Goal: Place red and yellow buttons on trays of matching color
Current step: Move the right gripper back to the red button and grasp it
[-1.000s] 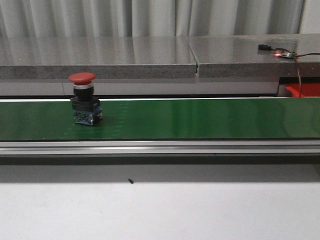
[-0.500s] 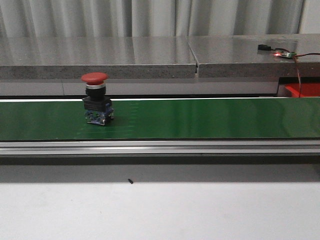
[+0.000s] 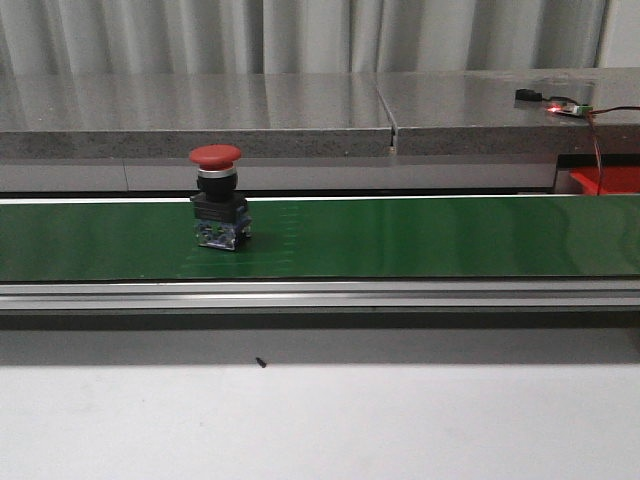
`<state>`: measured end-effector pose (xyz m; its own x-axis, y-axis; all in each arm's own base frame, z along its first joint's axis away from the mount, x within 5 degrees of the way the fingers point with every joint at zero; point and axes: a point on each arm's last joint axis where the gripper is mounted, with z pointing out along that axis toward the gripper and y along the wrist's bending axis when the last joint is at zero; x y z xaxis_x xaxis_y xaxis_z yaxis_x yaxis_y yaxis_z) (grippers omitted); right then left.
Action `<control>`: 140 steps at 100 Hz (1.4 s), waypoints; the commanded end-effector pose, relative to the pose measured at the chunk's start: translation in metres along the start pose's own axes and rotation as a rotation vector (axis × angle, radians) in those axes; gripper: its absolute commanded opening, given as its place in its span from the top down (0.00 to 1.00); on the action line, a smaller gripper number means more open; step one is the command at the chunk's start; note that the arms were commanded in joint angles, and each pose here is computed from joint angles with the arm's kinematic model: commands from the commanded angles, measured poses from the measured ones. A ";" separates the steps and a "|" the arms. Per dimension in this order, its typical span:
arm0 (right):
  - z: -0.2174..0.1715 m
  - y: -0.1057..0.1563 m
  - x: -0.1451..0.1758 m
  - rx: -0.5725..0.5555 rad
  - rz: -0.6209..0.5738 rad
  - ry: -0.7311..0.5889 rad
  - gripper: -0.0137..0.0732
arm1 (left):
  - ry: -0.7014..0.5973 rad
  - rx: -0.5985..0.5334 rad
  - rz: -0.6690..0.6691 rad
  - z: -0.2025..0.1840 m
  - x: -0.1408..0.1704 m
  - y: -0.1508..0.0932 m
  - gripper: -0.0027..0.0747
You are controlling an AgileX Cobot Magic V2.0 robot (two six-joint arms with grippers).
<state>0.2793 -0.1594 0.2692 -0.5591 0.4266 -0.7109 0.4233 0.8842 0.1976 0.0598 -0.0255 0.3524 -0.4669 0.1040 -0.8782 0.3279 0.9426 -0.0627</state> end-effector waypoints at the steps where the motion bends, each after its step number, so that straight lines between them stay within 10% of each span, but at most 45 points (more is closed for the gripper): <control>1: -0.028 0.018 -0.018 -0.020 -0.075 -0.122 0.11 | -0.083 0.011 -0.012 -0.004 -0.012 -0.001 0.99; 140: -0.057 0.275 0.047 -0.785 -0.989 0.190 0.11 | -0.083 0.011 -0.012 -0.004 -0.012 -0.001 0.99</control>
<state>0.3321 0.1034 0.3092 -0.5970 -0.4846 -0.6393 -0.6767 0.7322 0.0769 0.0598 -0.0255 0.3524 -0.4669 0.1040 -0.8782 0.3279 0.9426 -0.0627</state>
